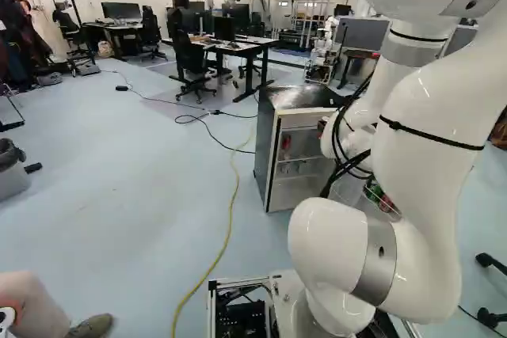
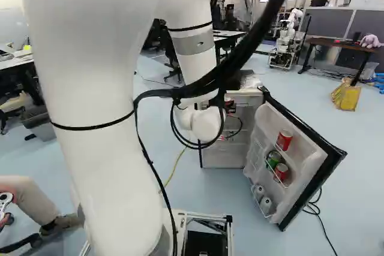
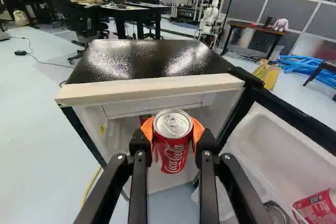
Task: Grab a drink from the fridge
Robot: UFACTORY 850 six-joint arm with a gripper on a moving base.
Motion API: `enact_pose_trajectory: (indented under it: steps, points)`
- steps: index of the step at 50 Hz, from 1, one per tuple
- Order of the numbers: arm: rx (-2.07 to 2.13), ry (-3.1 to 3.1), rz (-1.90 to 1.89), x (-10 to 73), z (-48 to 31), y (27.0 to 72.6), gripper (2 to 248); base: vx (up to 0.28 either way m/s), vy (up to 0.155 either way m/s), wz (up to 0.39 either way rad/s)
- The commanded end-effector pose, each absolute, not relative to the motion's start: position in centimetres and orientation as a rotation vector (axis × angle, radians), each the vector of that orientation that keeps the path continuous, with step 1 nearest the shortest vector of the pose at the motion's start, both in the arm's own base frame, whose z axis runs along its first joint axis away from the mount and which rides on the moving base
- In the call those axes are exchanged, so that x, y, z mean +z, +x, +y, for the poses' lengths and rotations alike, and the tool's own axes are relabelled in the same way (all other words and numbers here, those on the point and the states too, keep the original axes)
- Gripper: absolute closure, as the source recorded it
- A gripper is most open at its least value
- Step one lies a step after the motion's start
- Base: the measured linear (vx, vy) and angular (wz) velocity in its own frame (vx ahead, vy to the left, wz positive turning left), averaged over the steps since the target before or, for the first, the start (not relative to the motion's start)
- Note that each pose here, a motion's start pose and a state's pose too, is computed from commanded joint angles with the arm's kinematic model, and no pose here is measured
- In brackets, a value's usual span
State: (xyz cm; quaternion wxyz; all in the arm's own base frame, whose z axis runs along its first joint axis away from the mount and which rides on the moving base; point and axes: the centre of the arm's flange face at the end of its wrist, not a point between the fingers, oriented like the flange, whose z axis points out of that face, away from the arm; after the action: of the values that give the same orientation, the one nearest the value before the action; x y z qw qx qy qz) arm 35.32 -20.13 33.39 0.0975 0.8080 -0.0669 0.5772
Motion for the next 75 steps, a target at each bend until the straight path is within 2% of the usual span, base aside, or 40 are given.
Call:
enact_pose_trajectory:
  steps: [32,75]
  points:
    - [1.687,2.349,-0.248,36.1,-20.3,34.9,157,0.0,0.0,0.0]
    - [1.681,2.329,-0.264,38.3,-20.8,36.9,157,0.0,0.0,0.0]
